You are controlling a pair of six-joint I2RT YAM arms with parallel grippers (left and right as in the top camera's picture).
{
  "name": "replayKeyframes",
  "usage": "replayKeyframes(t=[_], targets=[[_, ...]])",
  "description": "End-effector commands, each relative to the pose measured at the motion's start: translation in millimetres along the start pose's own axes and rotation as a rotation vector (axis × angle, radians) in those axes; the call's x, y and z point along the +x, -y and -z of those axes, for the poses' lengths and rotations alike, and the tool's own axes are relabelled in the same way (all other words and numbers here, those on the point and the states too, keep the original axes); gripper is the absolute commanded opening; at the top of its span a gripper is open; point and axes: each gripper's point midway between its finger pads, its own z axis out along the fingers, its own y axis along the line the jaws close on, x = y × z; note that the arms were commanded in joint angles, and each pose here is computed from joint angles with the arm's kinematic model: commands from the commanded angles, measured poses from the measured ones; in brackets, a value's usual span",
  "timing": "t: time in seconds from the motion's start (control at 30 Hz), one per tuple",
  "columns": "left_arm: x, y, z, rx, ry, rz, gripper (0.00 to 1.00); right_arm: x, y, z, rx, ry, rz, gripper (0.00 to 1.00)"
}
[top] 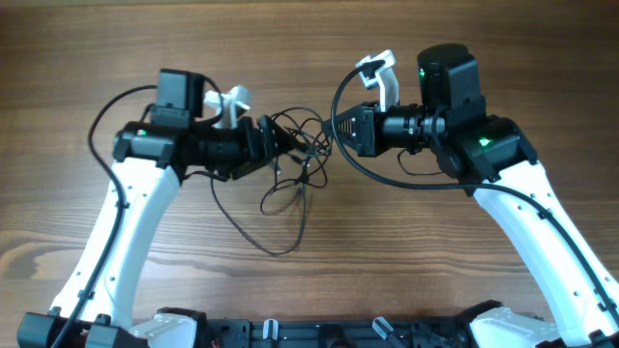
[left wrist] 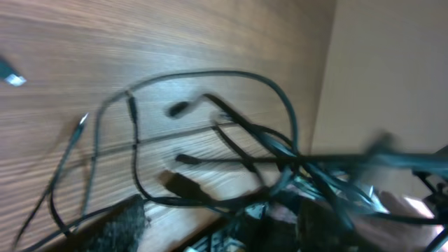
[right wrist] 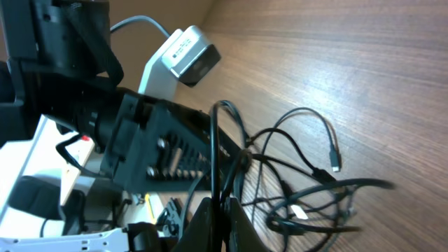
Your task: Untangle cables
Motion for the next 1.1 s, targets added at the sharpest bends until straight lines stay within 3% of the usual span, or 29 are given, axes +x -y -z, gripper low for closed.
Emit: replayKeyframes(t=[0.0, 0.07, 0.27, 0.33, 0.57, 0.7, 0.77, 0.87, 1.0, 1.07], targets=[[5.8, 10.7, -9.3, 0.016, -0.024, -0.066, 0.27, -2.3, -12.8, 2.8, -0.051, -0.003, -0.015, 0.04], [0.7, -3.2, -9.0, -0.063, 0.01, -0.019, 0.04, -2.7, -12.2, 3.0, -0.049, -0.001, -0.013, 0.04], [-14.9, -77.0, 13.7, -0.47, 0.194, 0.209, 0.04, -9.4, 4.5, 9.7, 0.018, 0.033, -0.037, 0.04], [-13.5, -103.5, 30.8, -0.632, 0.255, 0.271, 0.04, -13.6, 27.8, 20.1, 0.101, 0.063, -0.117, 0.04], [-12.9, -131.1, 57.6, -0.824, 0.362, 0.359, 0.04, -9.0, 100.6, 67.5, 0.38, 0.142, -0.361, 0.04], [-12.0, -122.2, 47.4, -0.756, 0.329, 0.356, 0.04, -1.8, 104.6, 74.5, 0.371, 0.112, -0.352, 0.05], [-13.7, -100.8, 28.6, -0.619, 0.253, 0.268, 0.04, 2.4, 97.4, 70.1, 0.335, 0.08, -0.316, 0.22], [-13.9, -48.0, 0.3, -0.319, 0.126, 0.068, 0.04, 8.1, 89.3, 59.6, 0.307, 0.039, -0.284, 0.56], [-13.5, -1.0, -9.0, -0.068, 0.069, -0.026, 0.04, 20.1, 78.6, 39.7, 0.281, -0.029, -0.271, 0.76], [-13.3, 12.7, -9.5, 0.003, 0.056, -0.051, 0.04, 26.2, 73.0, 28.5, 0.268, -0.062, -0.272, 0.8]])
